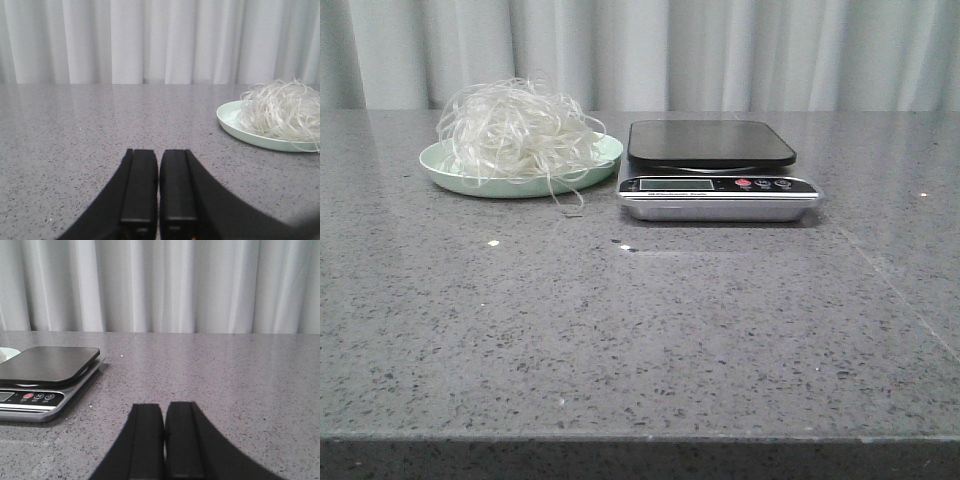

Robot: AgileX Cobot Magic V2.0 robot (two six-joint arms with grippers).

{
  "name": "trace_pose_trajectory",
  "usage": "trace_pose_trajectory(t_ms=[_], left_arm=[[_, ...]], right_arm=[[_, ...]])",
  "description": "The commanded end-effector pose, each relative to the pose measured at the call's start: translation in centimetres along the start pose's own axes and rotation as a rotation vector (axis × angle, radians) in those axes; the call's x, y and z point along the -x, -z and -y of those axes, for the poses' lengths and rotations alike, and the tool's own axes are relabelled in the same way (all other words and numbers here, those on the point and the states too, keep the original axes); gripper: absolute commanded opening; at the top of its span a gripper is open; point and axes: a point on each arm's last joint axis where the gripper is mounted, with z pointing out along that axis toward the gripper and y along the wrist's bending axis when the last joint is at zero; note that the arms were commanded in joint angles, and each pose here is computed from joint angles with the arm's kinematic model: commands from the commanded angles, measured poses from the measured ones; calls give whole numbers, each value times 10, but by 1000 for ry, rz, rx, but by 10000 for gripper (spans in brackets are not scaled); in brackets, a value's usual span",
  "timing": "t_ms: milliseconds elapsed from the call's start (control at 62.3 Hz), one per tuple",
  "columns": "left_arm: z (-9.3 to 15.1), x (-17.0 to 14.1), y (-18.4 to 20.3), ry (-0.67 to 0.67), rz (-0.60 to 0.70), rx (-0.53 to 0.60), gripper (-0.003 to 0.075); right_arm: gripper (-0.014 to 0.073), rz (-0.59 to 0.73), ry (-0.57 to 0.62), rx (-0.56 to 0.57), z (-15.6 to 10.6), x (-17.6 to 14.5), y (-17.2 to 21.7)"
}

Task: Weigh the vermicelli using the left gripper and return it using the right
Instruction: 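Move the left gripper toward the vermicelli on the pale green plate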

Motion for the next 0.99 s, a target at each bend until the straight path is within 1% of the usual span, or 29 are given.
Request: trace_pose_trajectory(t_ms=[0,48,64,128,209,289,305,321,337,353,369,385,401,417,465,481,497,546,610,722,899,979], left_arm=[[0,12,2,6,161,-8,145],[0,15,3,6,190,-8,145],[0,19,4,6,229,-8,145],[0,27,6,9,279,-9,145],[0,39,8,19,298,-9,145],[1,66,11,19,302,-10,145],[1,66,11,19,302,-10,145],[1,76,12,17,299,-10,145],[1,75,11,17,286,-10,145],[1,83,11,17,273,-11,145],[1,86,11,17,277,-11,145],[1,91,10,17,243,-11,145],[1,91,10,17,243,-11,145],[1,101,8,18,217,-11,145],[1,108,5,25,180,-13,145],[2,113,1,43,134,-17,145],[2,115,1,49,134,-18,145],[3,123,-6,89,65,-28,145],[4,131,-16,133,20,-38,145],[5,131,-30,159,-14,-38,145],[5,121,-50,172,-117,-32,146],[5,120,-55,172,-140,-30,155]], right_arm=[[178,106,11,-7,0,11,2],[178,106,11,-7,0,11,2],[178,106,11,-7,0,11,2],[178,106,11,-7,0,11,2],[178,106,11,-7,0,11,2],[178,106,11,-7,0,11,2],[178,106,11,-7,0,11,2],[178,106,11,-7,0,11,2],[178,106,11,-7,0,11,2],[178,106,11,-7,0,11,2],[178,106,11,-7,0,11,2],[178,106,11,-7,0,11,2],[178,106,11,-7,0,11,2],[178,106,11,-7,0,11,2],[178,106,11,-7,0,11,2],[178,106,11,-7,0,11,2],[178,106,11,-7,0,11,2],[178,106,11,-7,0,11,2],[178,106,11,-7,0,11,2],[178,106,11,-7,0,11,2],[178,106,11,-7,0,11,2],[178,106,11,-7,0,11,2]])
